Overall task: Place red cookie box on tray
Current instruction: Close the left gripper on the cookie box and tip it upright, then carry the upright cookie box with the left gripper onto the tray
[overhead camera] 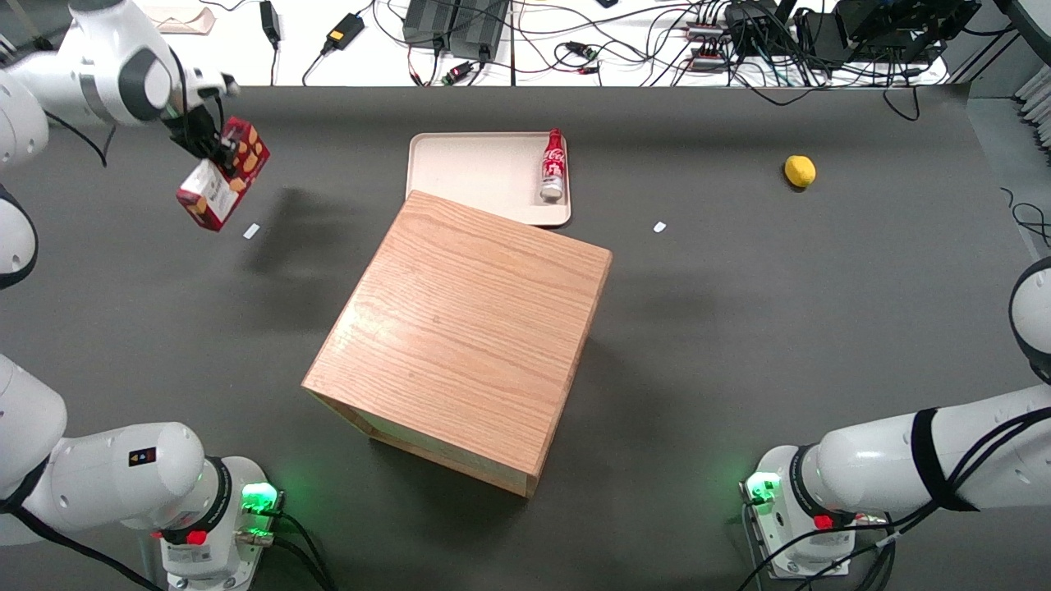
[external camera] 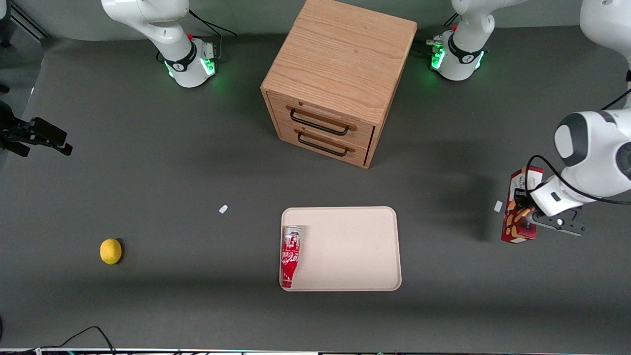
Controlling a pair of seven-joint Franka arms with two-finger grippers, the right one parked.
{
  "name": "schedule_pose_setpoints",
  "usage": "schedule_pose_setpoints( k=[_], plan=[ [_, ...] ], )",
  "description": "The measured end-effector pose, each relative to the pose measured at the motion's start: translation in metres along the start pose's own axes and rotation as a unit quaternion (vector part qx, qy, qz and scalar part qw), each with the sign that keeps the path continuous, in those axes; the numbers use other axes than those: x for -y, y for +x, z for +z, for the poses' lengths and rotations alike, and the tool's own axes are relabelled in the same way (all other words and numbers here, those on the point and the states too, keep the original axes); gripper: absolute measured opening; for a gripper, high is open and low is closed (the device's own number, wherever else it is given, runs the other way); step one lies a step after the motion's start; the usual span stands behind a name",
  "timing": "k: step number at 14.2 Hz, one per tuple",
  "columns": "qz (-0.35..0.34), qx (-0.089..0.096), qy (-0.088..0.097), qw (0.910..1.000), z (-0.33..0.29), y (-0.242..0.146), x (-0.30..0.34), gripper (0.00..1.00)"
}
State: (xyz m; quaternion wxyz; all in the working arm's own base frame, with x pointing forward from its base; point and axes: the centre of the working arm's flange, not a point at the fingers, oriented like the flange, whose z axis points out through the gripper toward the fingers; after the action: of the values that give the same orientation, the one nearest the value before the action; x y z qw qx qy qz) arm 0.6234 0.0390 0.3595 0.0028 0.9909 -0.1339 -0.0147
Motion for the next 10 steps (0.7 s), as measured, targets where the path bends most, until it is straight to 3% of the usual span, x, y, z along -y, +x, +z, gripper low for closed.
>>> schedule_pose_setpoints(
  k=[3, 7, 10],
  plan=[
    [-0.035, 0.006, -0.006, 0.9993, -0.061, 0.021, -0.031, 0.16],
    [-0.075, -0.003, -0.015, 0.9971, -0.125, 0.044, -0.098, 0.16],
    [-0.11, -0.011, -0.036, 0.9932, -0.143, 0.06, -0.155, 0.16]
  ],
)
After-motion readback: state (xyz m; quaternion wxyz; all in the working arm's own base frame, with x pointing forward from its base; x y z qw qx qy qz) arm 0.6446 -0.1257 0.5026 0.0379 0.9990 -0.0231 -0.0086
